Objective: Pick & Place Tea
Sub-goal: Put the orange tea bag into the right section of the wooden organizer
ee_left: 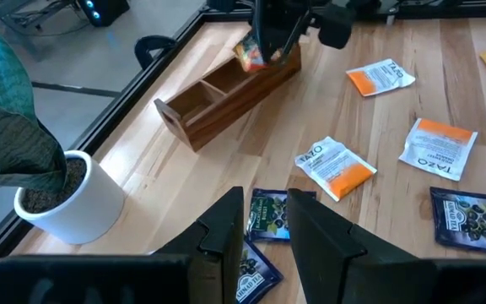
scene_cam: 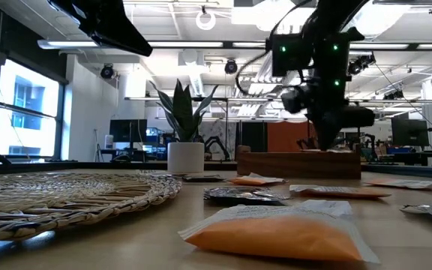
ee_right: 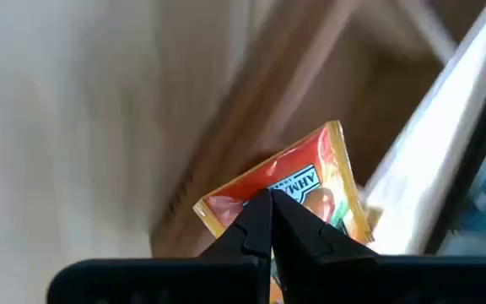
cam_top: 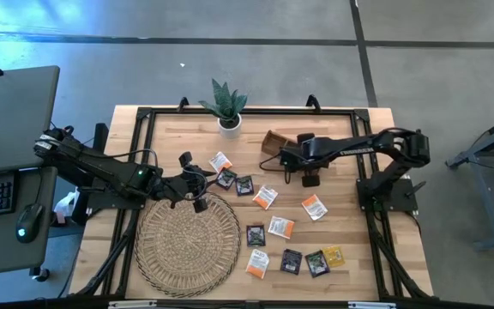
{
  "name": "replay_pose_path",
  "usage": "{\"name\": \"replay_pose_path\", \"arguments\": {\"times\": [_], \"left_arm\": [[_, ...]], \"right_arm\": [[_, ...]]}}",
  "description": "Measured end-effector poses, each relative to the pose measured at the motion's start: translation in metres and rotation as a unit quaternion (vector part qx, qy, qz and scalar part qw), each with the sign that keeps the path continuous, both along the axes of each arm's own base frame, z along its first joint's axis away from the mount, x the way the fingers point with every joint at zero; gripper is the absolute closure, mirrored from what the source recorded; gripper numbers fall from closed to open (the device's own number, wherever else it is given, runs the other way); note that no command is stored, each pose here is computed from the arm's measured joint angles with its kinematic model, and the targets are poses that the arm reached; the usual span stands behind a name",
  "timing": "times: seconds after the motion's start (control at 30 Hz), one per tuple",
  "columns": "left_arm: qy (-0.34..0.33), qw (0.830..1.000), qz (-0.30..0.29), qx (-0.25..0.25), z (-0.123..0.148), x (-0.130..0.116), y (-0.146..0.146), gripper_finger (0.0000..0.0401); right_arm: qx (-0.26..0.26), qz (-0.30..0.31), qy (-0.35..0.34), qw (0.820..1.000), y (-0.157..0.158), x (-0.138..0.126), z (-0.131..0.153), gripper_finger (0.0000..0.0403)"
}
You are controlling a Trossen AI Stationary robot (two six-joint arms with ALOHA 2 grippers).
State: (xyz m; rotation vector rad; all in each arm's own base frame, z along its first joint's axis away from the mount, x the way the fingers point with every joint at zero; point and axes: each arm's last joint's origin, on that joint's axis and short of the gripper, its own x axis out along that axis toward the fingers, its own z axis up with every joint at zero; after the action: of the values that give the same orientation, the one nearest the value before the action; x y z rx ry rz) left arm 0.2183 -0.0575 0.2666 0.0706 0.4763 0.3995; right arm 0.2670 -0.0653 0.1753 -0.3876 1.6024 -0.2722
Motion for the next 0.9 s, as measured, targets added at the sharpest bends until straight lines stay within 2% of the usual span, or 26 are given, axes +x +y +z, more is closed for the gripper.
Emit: {"name": "replay_pose_path", "arguments": {"times": [0.23,0.5,0.6,0.77,0.9], "left_arm": [[0.000,1.000,0.000,0.000,0.000,0.000,0.000,0.0310],[0.000,1.000,0.000,0.000,0.000,0.000,0.000,0.0310],[0.000,1.000,0.000,0.000,0.000,0.000,0.000,0.0310],[0.000,1.000,0.000,0.000,0.000,0.000,0.000,0.0310],[0.000,1.000,0.000,0.000,0.000,0.000,0.000,0.0310]], "right_arm": [[-0.033,0.004,0.072,0.997,0.000,-0.011,0.000,0.0402],[-0.091,0.027,0.090,0.991,-0.003,-0.011,0.002,0.0403],[-0.082,0.028,0.073,0.994,0.000,-0.006,0.005,0.0403],[-0.001,0.029,-0.005,1.000,0.004,0.006,0.004,0.0403],[-0.016,0.043,0.013,0.999,0.002,0.000,-0.007,0.0403]]}}
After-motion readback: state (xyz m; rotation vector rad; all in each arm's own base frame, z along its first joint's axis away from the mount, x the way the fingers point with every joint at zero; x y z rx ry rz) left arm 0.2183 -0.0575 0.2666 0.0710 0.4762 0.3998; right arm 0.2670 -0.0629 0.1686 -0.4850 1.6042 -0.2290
